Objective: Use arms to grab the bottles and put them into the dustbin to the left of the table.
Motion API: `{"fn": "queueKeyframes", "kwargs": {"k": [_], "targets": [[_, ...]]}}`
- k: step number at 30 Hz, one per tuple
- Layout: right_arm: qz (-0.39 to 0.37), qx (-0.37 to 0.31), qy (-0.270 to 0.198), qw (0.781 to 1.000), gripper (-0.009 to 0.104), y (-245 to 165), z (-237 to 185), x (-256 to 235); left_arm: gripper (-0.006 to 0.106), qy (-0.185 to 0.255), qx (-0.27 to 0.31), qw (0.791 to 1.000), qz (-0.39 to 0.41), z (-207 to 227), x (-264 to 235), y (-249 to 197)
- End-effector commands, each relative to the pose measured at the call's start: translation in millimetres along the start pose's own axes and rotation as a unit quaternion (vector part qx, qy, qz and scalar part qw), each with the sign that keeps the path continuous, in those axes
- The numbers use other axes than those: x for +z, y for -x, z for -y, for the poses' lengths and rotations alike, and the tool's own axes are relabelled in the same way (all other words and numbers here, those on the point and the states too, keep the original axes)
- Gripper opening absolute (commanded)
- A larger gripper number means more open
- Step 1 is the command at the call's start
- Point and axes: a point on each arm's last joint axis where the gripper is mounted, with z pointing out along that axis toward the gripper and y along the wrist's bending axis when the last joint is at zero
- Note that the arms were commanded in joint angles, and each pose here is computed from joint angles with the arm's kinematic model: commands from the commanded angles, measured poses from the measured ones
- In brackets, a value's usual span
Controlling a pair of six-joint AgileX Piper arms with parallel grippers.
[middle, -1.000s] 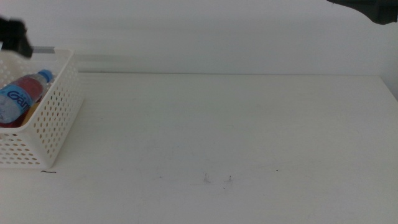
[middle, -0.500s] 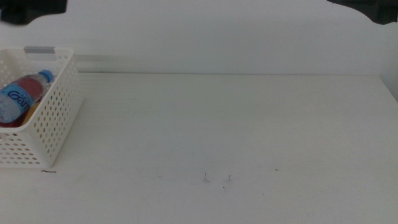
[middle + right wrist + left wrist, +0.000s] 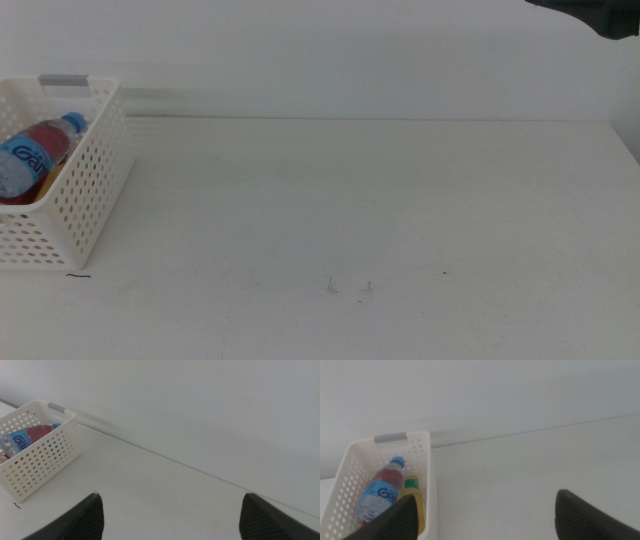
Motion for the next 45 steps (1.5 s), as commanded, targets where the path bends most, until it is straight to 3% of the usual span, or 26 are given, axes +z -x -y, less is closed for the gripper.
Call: {"fn": "queueKeyframes", "kwargs": {"k": [1, 12, 15, 18, 21, 24, 29, 33, 38, 45], "targets": [[0.007, -0.002, -0.004, 1.0, 0.091, 1.4, 1.0, -1.6, 0.094, 0.001, -0.004, 1.0, 0.015, -0.3, -1.2, 1.5], [0.011, -0.005, -0.007, 1.0, 0.091, -0.7, 1.8, 1.3, 0.094, 0.001, -0.004, 1.0, 0.029, -0.1, -0.9, 3.6], [0.075, -0.003, -0.033, 0.997, 0.091, -12.2, 10.0, 2.1, 0.094, -0.01, -0.012, 0.998, 0.055, 1.9, 2.3, -3.5], [0.108, 0.031, -0.067, 0.991, 0.091, -55.3, 23.9, 4.2, 0.094, -0.026, -0.033, 0.993, 0.109, 4.8, 9.2, -33.6], [0.102, 0.051, -0.109, 0.988, 0.091, -115.4, 34.2, -2.7, 0.094, -0.024, -0.068, 0.991, 0.113, 4.8, 21.0, -83.9], [0.067, 0.03, -0.15, 0.986, 0.091, -177.2, 37.6, -14.5, 0.094, 0.009, -0.07, 0.995, 0.076, 1.2, 33.6, -137.9], [0.061, 0.029, -0.202, 0.977, 0.091, -248.1, 33.5, -37.6, 0.094, 0.053, -0.105, 0.99, 0.081, -2.7, 38.0, -183.6], [0.093, 0.03, -0.234, 0.967, 0.091, -276.2, 29.3, -49.5, 0.094, 0.062, -0.118, 0.984, 0.119, -2.5, 38.1, -201.5], [0.108, 0.029, -0.248, 0.962, 0.091, -304.0, 25.1, -51.8, 0.094, 0.081, -0.078, 0.984, 0.137, -4.3, 44.6, -220.9], [0.122, 0.001, -0.257, 0.959, 0.091, -305.3, 22.7, -57.3, 0.094, 0.081, -0.077, 0.986, 0.123, -4.3, 47.6, -226.9]]}}
